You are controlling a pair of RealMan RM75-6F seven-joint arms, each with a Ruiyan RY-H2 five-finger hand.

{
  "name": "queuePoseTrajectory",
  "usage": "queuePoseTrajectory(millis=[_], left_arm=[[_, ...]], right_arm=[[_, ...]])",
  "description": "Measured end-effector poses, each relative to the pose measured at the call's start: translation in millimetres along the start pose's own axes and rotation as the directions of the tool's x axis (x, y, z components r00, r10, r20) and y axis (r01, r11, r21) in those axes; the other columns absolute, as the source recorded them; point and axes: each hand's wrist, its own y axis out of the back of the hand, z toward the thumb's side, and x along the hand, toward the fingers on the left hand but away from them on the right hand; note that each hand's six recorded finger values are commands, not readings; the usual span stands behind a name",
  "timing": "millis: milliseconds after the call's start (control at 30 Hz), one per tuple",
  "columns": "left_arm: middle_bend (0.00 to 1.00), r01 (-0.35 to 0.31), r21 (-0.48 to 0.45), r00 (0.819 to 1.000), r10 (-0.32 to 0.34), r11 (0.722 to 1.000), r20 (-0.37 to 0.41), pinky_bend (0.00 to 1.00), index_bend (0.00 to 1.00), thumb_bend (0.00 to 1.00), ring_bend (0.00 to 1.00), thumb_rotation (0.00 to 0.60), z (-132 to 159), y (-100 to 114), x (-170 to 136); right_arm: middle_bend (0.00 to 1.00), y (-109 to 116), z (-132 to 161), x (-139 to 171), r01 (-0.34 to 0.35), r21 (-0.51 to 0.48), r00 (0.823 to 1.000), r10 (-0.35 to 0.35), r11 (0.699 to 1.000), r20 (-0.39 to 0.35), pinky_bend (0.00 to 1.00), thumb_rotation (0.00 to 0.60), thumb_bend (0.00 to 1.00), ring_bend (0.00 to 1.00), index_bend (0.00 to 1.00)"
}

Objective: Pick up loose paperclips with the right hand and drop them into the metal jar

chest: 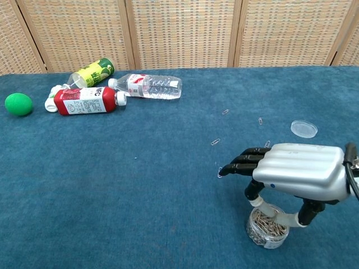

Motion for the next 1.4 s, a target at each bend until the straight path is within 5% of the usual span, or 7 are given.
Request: queuePoseTrajectory(millis=[367,700,933,1200,1400], left_arm=[[0.00,-0.001,-0.003,1.000,0.001,1.000,0.000,0.00,0.00,0.00,0.00,0.600,0.0,0.3,-0.4],[0.00,-0.004,-0.009,1.000,0.004,1.000,0.000,0.00,0.00,0.00,0.00,0.600,-1.0,2.3,0.0],[0.00,-0.005,-0.012,1.000,0.005,1.000,-0.006,0.00,0.00,0.00,0.00,0.600,-2.6,3.1,1.2],[0.00,0.007,-0.016,1.000,-0.007,1.000,-0.021,0.00,0.00,0.00,0.00,0.600,-6.1,0.8,4.8],[0.00,0.014,-0.018,1.000,-0.014,1.000,-0.025,0.00,0.00,0.00,0.00,0.600,-6.9,-0.7,6.7]], right_arm=[[0.04,11.8,-0.5,2.9,0.029,-0.009,1.000,-0.029,1.000,0.006,0.03,0.600,0.28,0.00,0.45],[0.04,59.2,-22.0,-8.2,0.165,-0.089,0.985,-0.159,0.982,0.071,0.05,0.600,0.28,0.00,0.45],[0.04,56.1,-40.0,-39.8,0.131,-0.096,0.987,-0.121,0.987,0.102,0.05,0.600,0.29,0.00,0.45],[0.05,41.8,-34.8,-71.2,0.064,-0.065,0.994,-0.057,0.996,0.095,0.05,0.600,0.66,0.00,0.44],[0.05,35.4,-32.0,-83.6,0.044,-0.032,0.994,-0.040,0.999,0.104,0.05,0.600,0.83,0.00,0.44]])
